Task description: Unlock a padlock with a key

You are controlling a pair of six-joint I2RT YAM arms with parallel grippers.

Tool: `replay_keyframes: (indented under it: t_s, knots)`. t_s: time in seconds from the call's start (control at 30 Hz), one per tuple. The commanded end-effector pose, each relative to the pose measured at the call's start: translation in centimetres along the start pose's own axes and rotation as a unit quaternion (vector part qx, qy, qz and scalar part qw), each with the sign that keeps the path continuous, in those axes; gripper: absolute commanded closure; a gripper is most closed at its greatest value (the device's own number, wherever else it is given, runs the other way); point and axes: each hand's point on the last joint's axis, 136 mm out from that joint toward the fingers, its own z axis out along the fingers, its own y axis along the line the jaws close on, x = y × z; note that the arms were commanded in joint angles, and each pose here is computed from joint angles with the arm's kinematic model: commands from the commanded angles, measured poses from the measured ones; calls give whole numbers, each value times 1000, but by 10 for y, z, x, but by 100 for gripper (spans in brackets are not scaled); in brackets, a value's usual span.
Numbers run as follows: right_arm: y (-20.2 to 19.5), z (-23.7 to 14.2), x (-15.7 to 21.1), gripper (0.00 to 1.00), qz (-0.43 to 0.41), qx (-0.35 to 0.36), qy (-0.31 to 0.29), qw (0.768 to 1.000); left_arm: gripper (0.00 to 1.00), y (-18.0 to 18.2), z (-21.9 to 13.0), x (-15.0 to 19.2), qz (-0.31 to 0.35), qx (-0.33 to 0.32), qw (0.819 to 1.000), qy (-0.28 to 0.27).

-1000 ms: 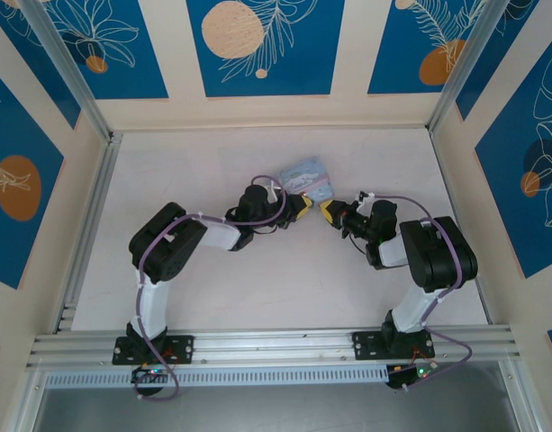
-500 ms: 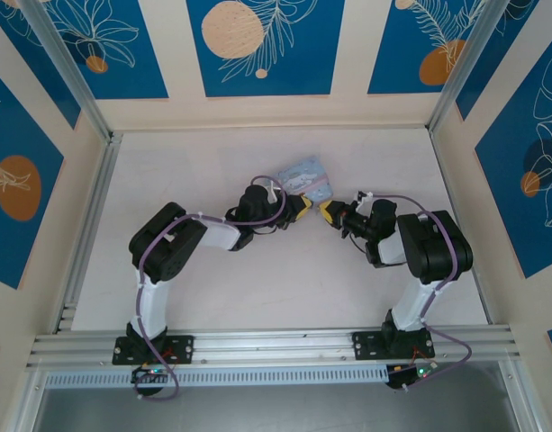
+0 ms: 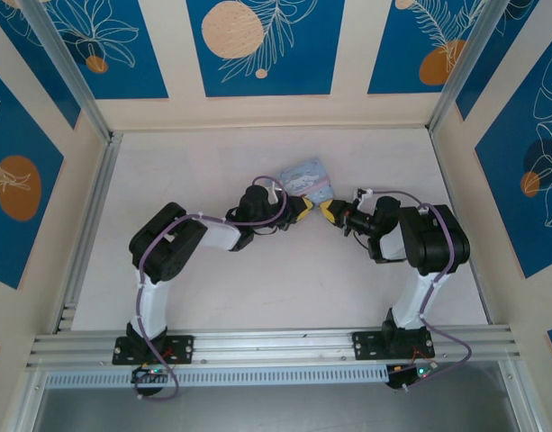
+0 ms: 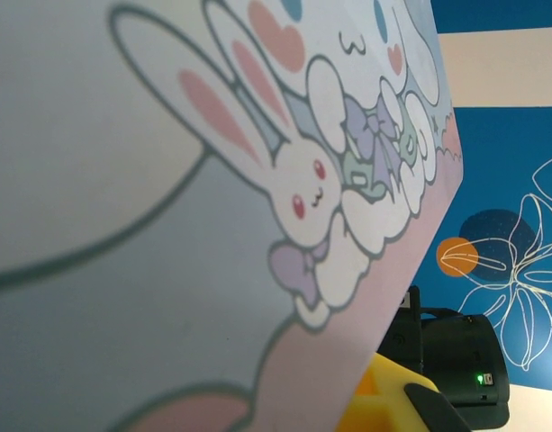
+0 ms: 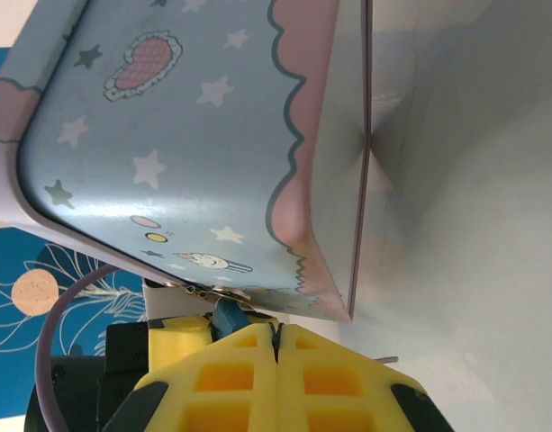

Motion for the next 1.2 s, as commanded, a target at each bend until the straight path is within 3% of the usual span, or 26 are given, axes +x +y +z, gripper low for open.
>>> replay_keyframes:
  t_s: [0.0,0.7,0.9,1.17]
  knots:
    - [-7,5,5,100,-9,4,27,1000,100,-68,0,21,43,95,994,43]
    - [19,28,19,100,-5,-37,64,997,100,-66,4,23,41,95,993,50]
    - [9,22,7,100,-11,-13,64,998,100,-72,2,25,45,101,992,54]
    - [13,35,24,100,-12,-25,94,995,100,-70,4,26,46,99,992,56]
